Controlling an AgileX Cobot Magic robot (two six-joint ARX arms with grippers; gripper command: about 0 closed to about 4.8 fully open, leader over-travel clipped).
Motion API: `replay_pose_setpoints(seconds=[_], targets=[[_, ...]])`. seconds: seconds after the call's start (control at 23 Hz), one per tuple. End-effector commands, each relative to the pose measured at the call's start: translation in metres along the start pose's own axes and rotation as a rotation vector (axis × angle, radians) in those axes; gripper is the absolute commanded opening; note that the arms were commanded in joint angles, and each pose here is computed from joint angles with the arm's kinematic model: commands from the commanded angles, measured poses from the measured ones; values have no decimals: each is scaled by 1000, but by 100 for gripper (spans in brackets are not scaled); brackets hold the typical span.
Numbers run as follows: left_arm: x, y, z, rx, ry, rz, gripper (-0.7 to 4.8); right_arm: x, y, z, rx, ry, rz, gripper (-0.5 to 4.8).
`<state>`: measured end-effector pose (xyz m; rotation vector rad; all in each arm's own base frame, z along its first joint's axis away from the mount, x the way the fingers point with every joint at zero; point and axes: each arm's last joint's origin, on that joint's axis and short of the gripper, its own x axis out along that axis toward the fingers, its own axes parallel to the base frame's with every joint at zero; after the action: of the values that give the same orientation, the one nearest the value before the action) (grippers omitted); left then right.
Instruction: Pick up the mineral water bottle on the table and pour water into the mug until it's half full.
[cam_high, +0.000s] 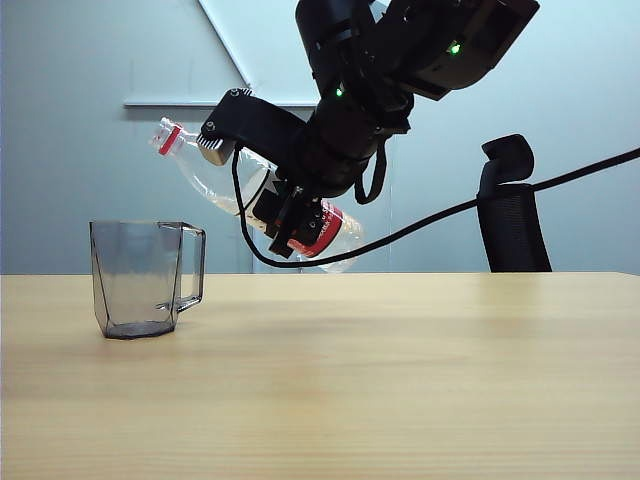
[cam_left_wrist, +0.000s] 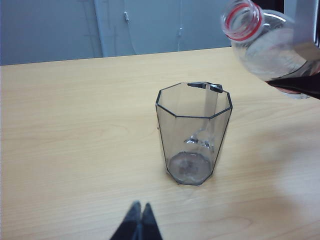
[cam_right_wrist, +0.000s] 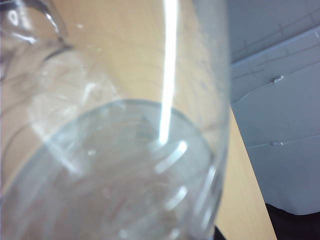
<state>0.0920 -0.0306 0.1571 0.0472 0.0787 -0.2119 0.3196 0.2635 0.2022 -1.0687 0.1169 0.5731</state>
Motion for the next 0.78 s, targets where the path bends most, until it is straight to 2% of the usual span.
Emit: replay_pose_setpoints(seconds=[0.04, 0.78], targets=[[0, 0, 2, -5, -14, -4, -2, -3, -11, 9, -2, -46, -69, 260], [0, 0, 2, -5, -14, -3, -2, 7, -1, 2, -142, 11, -90, 260]])
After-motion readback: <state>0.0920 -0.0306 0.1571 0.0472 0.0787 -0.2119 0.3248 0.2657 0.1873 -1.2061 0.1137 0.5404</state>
